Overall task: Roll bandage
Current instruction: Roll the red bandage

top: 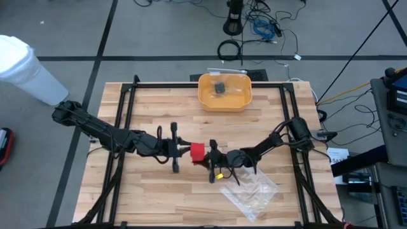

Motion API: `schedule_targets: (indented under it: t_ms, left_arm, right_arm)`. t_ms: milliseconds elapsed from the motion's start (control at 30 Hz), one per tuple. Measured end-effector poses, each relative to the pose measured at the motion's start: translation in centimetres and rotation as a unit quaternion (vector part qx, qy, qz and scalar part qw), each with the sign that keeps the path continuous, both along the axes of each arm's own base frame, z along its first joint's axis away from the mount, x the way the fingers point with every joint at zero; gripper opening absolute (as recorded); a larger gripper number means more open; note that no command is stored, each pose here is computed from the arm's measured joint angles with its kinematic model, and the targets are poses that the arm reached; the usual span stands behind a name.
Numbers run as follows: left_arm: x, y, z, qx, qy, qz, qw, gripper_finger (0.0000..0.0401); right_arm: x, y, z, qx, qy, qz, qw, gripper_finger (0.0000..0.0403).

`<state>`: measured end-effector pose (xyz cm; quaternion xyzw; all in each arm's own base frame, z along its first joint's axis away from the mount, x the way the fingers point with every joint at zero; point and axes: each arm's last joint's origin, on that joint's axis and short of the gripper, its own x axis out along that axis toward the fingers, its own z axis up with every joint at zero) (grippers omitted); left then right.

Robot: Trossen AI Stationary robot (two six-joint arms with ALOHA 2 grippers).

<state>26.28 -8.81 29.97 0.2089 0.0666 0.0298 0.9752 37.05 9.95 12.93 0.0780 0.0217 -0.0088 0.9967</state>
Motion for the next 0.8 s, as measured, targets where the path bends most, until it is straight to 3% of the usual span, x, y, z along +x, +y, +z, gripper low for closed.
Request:
schedule_targets:
  t_ms: [233, 367, 567, 800]
  left_arm:
    - [-0.1, -0.4, -0.4, -0.051, 0.022, -0.065, 0.996, 0.0016]
    - [-0.2, -0.8, -1.0, -0.047, 0.056, -0.114, 0.991, 0.0016]
    - [-0.5, -0.8, -2.0, -0.032, 0.111, -0.138, 0.984, 0.0016]
    - [-0.7, -0.9, -2.4, -0.033, 0.138, -0.16, 0.977, 0.0016]
  right_arm:
    - [0.4, -2.8, 0.5, -0.102, -0.001, -0.128, 0.987, 0.0]
    - [0.5, -4.1, 1.2, -0.162, -0.012, -0.182, 0.97, 0.0]
    - [-0.1, -4.2, 4.1, -0.274, -0.006, -0.238, 0.932, 0.0]
    - [-1.4, -2.9, 8.3, -0.379, -0.024, -0.243, 0.892, 0.0]
